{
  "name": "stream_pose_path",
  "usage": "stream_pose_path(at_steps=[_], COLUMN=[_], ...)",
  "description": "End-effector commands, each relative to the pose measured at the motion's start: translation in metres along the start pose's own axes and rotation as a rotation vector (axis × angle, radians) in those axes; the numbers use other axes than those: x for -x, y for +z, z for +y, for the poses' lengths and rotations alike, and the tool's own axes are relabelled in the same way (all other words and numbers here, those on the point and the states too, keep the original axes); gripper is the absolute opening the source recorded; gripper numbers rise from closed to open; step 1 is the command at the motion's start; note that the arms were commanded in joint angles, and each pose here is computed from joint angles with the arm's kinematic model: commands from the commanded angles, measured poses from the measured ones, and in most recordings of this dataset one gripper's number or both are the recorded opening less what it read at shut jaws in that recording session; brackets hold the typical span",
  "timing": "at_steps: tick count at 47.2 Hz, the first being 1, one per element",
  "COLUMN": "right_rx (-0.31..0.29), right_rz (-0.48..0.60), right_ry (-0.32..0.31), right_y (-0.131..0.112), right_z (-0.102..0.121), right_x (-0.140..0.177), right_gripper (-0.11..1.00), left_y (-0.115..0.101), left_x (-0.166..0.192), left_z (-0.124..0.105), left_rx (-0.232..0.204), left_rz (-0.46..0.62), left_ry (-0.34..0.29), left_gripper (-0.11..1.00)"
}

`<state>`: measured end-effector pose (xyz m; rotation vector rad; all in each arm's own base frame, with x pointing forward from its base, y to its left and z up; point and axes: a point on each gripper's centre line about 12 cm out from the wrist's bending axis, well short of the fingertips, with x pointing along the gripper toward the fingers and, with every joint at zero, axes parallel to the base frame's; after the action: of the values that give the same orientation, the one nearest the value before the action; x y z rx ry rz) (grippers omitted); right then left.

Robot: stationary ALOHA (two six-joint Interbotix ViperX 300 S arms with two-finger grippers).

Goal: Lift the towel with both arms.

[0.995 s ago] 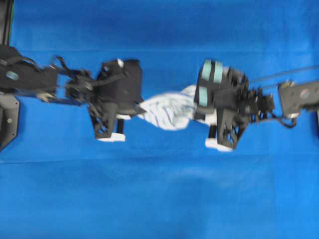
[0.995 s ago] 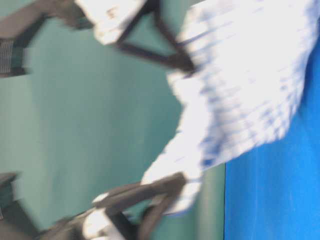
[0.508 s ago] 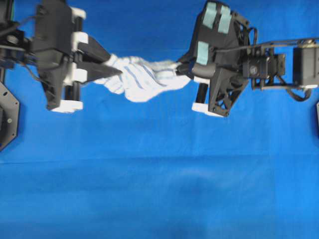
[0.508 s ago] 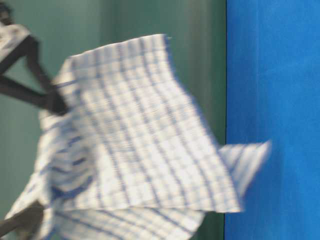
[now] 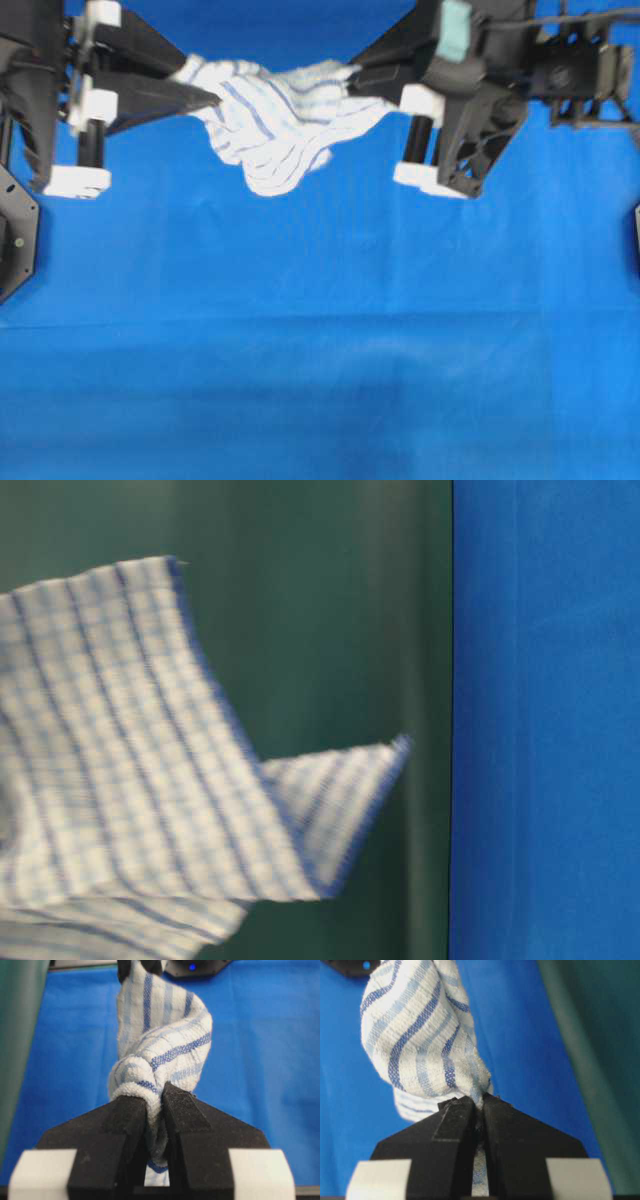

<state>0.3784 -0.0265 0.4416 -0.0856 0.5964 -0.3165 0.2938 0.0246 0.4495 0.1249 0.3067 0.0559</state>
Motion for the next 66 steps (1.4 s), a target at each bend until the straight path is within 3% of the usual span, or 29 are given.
stream_pose_path(at_steps=[1,33,36,45,47,49,52,66], right_rx=[-0.017,-0.025,-0.023,-0.016,-0.016,-0.020,-0.023,-0.035], right_rz=[-0.059,-0.098,-0.098,-0.090,-0.087,-0.085,-0.071,-0.011], right_ry=[-0.001,0.027,0.028,0.018,0.019,0.019,0.020,0.071], right_y=[0.017,0.023,0.022,0.020,0.019,0.018,0.014,-0.026], right_z=[-0.008,-0.008,-0.008,-0.008,-0.007,-0.008,-0.006,0.018], right_x=[0.023,0.032,0.032,0.029,0.029,0.028,0.024,-0.008], right_gripper=[0.05,0.06,0.10,0.63,0.67,0.65,0.61,0.62], left_y=[0.019,0.029,0.029,0.026,0.024,0.022,0.017,-0.034], left_x=[0.008,0.007,0.008,0.009,0.008,0.007,0.004,-0.021], left_z=[0.004,0.003,0.003,-0.002,-0.003,-0.003,-0.005,-0.026], left_rx=[0.001,-0.005,0.001,-0.001,-0.002,0.001,0.003,-0.003], left_rz=[-0.039,-0.043,-0.048,-0.040,-0.038,-0.032,-0.017,0.080], left_ry=[0.009,0.003,0.002,-0.011,-0.015,-0.018,-0.022,-0.077], left_gripper=[0.04,0.05,0.15,0.72,0.82,0.89,0.92,0.91])
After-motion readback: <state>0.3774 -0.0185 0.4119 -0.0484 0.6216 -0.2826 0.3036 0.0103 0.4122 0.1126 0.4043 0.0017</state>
